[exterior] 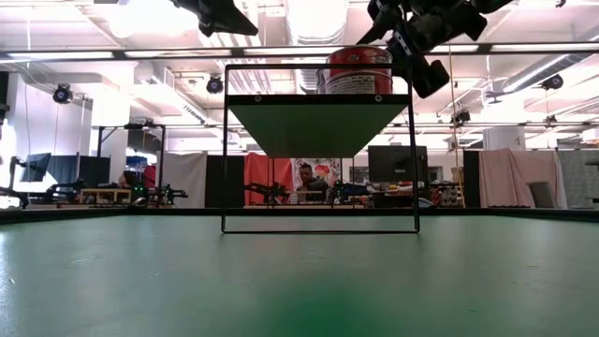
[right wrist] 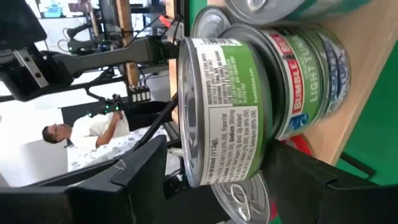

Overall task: Stack canned seafood by type on shelf
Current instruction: Stack the green tuna can on top of the green tuna can on the shelf, then return to Home Position

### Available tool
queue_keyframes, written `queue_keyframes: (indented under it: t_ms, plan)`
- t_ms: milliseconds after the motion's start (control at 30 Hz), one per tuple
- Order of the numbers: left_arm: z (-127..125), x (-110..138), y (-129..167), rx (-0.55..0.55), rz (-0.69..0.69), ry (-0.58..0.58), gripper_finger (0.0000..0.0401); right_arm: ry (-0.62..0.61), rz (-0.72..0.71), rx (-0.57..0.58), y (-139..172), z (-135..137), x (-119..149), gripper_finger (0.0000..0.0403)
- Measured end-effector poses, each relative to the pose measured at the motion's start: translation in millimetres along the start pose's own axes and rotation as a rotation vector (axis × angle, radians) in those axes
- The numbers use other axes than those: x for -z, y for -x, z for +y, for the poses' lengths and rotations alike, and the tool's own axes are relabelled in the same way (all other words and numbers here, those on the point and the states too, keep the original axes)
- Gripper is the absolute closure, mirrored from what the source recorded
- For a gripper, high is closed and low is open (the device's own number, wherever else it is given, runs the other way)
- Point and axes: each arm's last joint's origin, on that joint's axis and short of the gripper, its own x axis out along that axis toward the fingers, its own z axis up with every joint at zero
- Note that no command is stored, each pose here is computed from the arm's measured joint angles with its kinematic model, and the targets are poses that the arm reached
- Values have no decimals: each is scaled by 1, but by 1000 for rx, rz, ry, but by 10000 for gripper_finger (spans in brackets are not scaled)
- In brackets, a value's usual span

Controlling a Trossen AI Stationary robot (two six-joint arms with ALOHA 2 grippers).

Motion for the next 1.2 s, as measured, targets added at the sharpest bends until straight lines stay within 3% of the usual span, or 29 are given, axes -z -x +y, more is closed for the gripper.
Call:
queue_keyframes:
  t_ms: [267,433,567,867,1000,1200]
  plan:
    - [0,0,0,0,0,-7,401,9,17,8,-11,8,-8,160]
    - [0,0,0,2,4,1,401,29,73,114,-10,8,-8,161]
    - [0,1,0,3,11,5,401,25,83,197,2,7,-7,165]
    - [0,1,0,3,9,5,401,80,45,217,37,32,0,156]
    - [0,0,0,2,-1,12,401,182,43,269,55,41,12,162]
    - [0,-6,2,48,-54,55,401,555,-42,209,70,56,18,176]
